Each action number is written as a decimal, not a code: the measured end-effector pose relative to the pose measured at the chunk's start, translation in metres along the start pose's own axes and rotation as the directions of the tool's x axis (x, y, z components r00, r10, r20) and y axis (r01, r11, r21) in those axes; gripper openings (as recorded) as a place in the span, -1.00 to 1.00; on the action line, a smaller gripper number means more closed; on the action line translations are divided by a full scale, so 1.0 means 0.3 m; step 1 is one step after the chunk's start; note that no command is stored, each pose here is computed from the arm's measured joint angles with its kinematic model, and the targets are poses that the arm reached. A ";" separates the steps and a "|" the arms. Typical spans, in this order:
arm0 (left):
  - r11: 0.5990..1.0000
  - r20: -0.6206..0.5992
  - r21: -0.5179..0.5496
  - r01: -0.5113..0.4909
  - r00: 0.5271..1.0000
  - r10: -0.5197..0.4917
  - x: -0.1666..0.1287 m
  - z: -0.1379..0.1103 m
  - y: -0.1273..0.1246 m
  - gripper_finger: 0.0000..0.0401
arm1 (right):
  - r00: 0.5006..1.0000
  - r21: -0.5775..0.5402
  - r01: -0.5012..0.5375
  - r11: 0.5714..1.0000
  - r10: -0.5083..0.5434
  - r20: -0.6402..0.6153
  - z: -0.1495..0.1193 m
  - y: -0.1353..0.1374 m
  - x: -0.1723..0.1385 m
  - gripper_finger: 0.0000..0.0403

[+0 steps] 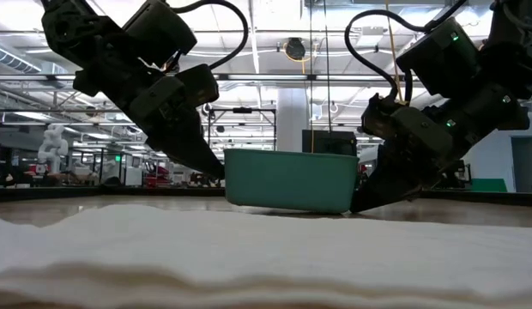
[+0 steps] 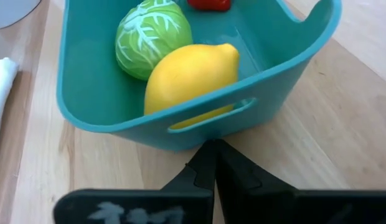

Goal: Pick and placing Produce into tupperware
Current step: Adjust the blue bin, then return to Home Position

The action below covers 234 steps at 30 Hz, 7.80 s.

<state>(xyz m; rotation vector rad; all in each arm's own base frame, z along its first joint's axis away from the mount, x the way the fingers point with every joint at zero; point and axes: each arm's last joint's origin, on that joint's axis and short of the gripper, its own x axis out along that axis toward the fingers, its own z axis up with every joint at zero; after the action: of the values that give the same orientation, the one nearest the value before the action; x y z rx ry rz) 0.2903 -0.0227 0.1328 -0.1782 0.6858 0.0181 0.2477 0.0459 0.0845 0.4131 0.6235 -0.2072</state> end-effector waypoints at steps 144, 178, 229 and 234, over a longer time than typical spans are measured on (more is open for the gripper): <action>0.920 0.473 0.270 -0.284 0.871 0.130 -0.784 0.080 0.016 -0.87 | 0.866 -0.412 -0.085 0.907 0.272 0.419 0.203 -0.079 -0.617 -1.00; 0.939 0.674 0.088 -0.333 0.714 0.190 -0.856 -0.086 0.091 -0.87 | 0.775 -0.317 -0.053 0.947 0.239 0.585 0.120 -0.161 -0.668 -1.00; 0.972 0.672 0.227 -0.065 0.732 -0.108 -0.568 -0.263 0.126 -0.87 | 0.718 -0.371 -0.202 0.906 0.395 0.573 0.031 -0.180 -0.577 -1.00; 0.972 0.667 0.226 -0.064 0.738 -0.107 -0.566 -0.265 0.127 -0.87 | 0.739 -0.359 -0.203 0.911 0.383 0.554 0.025 -0.184 -0.568 -1.00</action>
<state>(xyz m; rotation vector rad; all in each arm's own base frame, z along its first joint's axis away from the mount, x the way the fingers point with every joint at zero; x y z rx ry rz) 0.1059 0.0084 0.1737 0.0580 -0.0582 -0.0214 0.0990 0.0040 0.1756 0.1460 -0.0759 0.0615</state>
